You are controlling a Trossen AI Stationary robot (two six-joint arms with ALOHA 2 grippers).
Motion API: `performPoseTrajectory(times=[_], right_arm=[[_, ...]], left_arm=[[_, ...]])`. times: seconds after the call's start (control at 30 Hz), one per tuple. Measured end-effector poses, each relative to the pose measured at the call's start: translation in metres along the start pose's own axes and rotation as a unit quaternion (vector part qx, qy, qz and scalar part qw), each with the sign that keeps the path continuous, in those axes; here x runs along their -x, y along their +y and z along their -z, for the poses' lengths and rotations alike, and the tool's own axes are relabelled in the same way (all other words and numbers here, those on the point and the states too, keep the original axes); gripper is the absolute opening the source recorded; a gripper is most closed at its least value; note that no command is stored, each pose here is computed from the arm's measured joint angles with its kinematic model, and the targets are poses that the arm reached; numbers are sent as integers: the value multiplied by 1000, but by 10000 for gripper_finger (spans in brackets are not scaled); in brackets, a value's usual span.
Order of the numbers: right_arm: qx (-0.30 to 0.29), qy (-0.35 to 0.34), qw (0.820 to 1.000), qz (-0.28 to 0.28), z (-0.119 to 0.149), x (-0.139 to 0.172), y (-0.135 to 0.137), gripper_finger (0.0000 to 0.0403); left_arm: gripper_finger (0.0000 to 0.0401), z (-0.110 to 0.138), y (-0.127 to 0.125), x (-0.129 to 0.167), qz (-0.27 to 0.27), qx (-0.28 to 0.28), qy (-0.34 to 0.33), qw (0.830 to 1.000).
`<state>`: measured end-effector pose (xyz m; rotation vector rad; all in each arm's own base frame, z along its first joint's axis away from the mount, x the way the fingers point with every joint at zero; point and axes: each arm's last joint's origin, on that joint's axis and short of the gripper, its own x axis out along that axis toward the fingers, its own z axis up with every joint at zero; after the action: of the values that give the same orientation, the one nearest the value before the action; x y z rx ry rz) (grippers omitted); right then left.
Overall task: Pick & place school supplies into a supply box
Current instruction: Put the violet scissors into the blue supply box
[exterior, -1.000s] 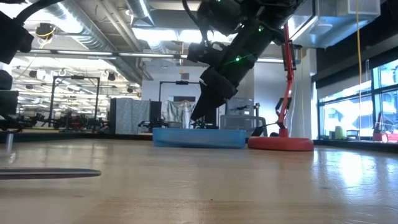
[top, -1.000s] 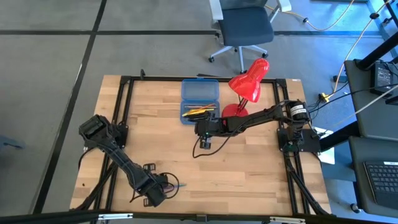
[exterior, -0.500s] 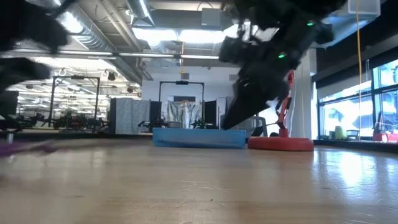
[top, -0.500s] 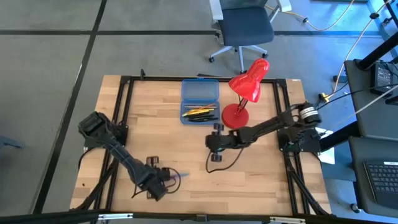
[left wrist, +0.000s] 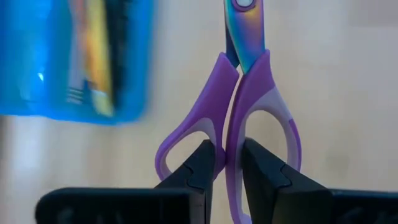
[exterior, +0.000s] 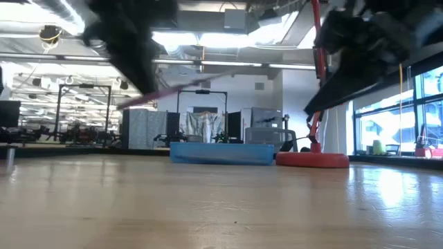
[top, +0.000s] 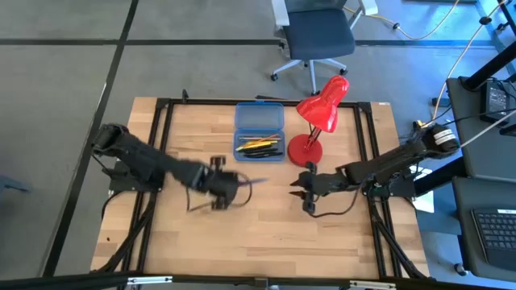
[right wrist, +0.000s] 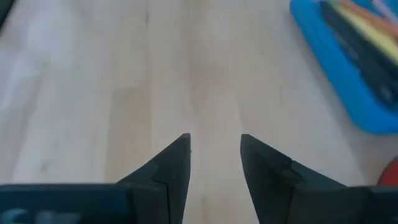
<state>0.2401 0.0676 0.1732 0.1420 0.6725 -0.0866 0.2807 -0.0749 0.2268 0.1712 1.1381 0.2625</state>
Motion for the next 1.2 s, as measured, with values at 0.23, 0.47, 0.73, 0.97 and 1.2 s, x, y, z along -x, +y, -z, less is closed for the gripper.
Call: performPoseTrajectory(times=[0.23,0.47,0.73,0.97,1.2], right_arm=[[-28,-33,999,25,23,20,-11,145],[-30,-43,998,28,32,23,-16,145],[-31,-40,998,30,34,23,-17,145],[-43,-37,998,30,35,23,-17,145],[-43,-36,998,31,35,23,-17,145]], left_arm=[[49,-27,86,-39,-26,-3,-28,999],[49,-35,132,-82,-6,-5,-52,999],[51,-23,141,-127,-1,5,12,1000],[60,-19,140,-144,0,39,37,999],[104,-20,138,-139,2,62,34,997]])
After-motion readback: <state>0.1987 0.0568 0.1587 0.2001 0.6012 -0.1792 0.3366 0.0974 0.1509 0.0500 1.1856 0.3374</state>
